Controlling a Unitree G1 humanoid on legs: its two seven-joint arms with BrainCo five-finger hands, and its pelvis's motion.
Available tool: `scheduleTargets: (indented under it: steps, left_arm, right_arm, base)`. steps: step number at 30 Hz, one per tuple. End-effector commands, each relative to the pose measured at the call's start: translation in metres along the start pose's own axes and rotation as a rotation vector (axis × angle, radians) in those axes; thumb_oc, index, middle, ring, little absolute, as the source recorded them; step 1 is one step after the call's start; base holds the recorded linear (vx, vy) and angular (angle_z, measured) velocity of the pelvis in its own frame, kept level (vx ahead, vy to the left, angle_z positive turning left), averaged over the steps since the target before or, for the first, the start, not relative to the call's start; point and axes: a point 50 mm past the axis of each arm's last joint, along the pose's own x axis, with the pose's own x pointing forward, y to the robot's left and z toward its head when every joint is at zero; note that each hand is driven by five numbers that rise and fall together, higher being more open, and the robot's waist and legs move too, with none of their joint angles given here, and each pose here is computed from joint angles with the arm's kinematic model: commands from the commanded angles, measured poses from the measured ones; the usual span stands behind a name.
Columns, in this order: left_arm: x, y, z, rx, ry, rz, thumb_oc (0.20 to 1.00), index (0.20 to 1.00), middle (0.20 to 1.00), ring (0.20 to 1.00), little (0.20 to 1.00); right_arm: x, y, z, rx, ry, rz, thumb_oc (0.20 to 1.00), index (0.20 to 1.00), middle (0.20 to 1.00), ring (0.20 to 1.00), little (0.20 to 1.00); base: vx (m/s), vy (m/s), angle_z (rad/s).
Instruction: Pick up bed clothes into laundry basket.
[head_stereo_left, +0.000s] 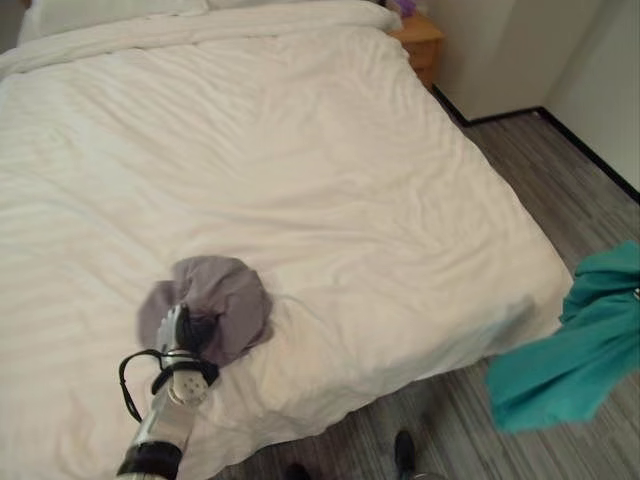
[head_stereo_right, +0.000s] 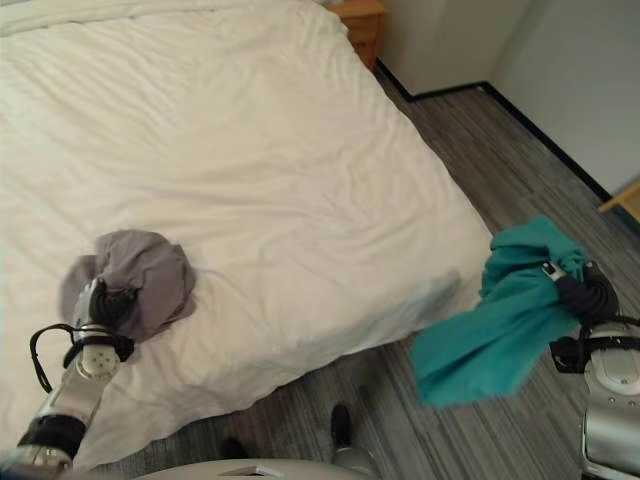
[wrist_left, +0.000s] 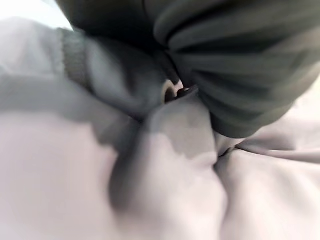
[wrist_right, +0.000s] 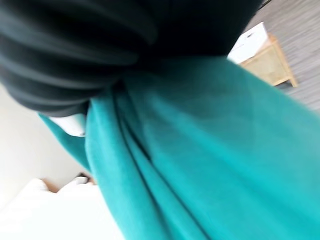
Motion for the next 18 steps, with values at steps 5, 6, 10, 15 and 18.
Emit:
scheduleTargets:
  steps: [5, 6, 10, 15, 18]
  left_arm:
    - [0.003, 0.036, 0.162, -0.528, -0.564, 0.072, 0.200, 0.200, 0.200, 0.200, 0.200]
    - [0.000, 0.035, 0.167, -0.543, -0.593, 0.063, 0.200, 0.200, 0.200, 0.200, 0.200]
    - [-0.024, 0.020, 0.189, -0.690, -0.702, -0.011, 0.200, 0.200, 0.200, 0.200, 0.200]
    - [-0.038, 0.010, 0.194, -0.786, -0.729, -0.054, 0.200, 0.200, 0.200, 0.200, 0.200]
    - [-0.040, 0.004, 0.192, -0.819, -0.708, -0.069, 0.200, 0.200, 0.200, 0.200, 0.200]
  right_arm:
    - [-0.030, -0.002, 0.010, 0.032, -0.138, -0.112, 0.200, 0.200, 0.200, 0.200, 0.200]
    - [-0.029, 0.008, 0.013, 0.072, -0.160, -0.097, 0.200, 0.200, 0.200, 0.200, 0.200]
    - [-0.014, 0.050, 0.042, 0.221, -0.286, -0.050, 0.200, 0.200, 0.200, 0.200, 0.200]
    - [-0.010, 0.076, 0.048, 0.371, -0.292, -0.030, 0.200, 0.200, 0.200, 0.200, 0.200]
    - [-0.005, 0.079, 0.060, 0.443, -0.341, -0.043, 0.200, 0.200, 0.200, 0.200, 0.200]
  base:
    - [-0.10, 0.003, -0.09]
    - [-0.23, -0.102, -0.26]
    - [-0.24, -0.096, -1.25]
    - [-0.15, -0.125, -1.30]
    - [-0.08, -0.149, -1.49]
